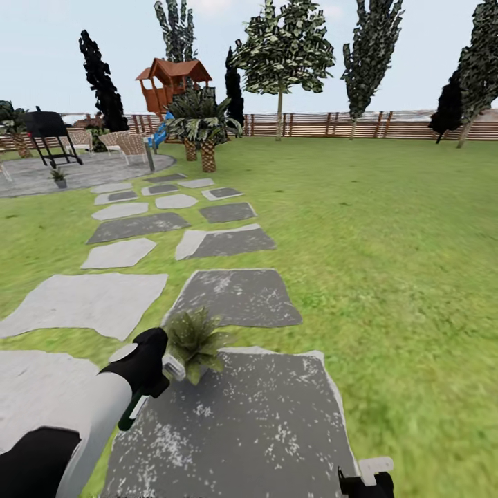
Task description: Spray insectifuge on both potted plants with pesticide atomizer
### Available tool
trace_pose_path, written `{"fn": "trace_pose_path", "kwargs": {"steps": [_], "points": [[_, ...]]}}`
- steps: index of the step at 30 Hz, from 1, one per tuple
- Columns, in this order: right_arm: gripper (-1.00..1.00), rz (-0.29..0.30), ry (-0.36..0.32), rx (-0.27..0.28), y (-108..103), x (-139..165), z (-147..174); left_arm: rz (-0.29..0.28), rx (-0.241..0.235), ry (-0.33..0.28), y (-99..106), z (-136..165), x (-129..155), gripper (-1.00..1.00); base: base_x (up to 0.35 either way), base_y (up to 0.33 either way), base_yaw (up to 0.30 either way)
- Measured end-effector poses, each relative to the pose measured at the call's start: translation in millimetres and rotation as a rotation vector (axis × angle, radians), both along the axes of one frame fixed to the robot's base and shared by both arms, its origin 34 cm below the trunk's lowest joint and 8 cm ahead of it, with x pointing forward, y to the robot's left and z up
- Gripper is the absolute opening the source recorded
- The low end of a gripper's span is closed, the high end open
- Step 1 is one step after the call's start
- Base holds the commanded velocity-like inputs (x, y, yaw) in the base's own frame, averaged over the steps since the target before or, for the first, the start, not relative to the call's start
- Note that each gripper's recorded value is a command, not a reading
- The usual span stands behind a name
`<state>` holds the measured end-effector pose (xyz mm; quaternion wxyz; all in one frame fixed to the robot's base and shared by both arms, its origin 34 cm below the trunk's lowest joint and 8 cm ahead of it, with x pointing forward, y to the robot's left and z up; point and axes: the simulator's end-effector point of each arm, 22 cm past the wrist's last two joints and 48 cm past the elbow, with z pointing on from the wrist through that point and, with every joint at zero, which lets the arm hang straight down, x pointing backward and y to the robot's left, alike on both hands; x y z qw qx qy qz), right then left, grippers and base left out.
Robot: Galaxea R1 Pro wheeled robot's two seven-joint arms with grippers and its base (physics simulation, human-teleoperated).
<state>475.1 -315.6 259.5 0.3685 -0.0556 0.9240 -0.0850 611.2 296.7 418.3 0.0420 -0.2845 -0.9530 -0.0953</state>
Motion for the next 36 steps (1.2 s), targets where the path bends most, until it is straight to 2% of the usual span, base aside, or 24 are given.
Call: {"fn": "trace_pose_path", "kwargs": {"steps": [7,12,29,34,36], "points": [[1.0,0.0,-0.001,-0.003,-1.4,0.0,0.4,0.003,0.005,0.004,3.8,-1.3,-2.4,-1.0,0.198,-0.205,0.023],[1.0,-0.001,-0.001,-0.003,-1.4,0.4,0.4,0.033,-0.014,0.016,5.6,-7.7,-10.5,-1.0,0.135,-0.022,0.023],[1.0,0.001,0.0,0.0,-0.4,0.1,0.1,0.027,-0.011,0.037,3.1,-13.9,-18.7,-1.0,0.009,-0.005,0.265],[1.0,0.0,-0.001,-0.001,-0.8,0.2,0.3,0.026,-0.009,0.048,3.4,-16.2,-22.3,-1.0,0.155,-0.206,0.067],[1.0,0.0,-0.001,-0.001,-0.8,0.1,0.3,0.025,-0.004,0.073,4.6,-24.0,-33.6,-1.0,0.164,-0.231,0.004]]}}
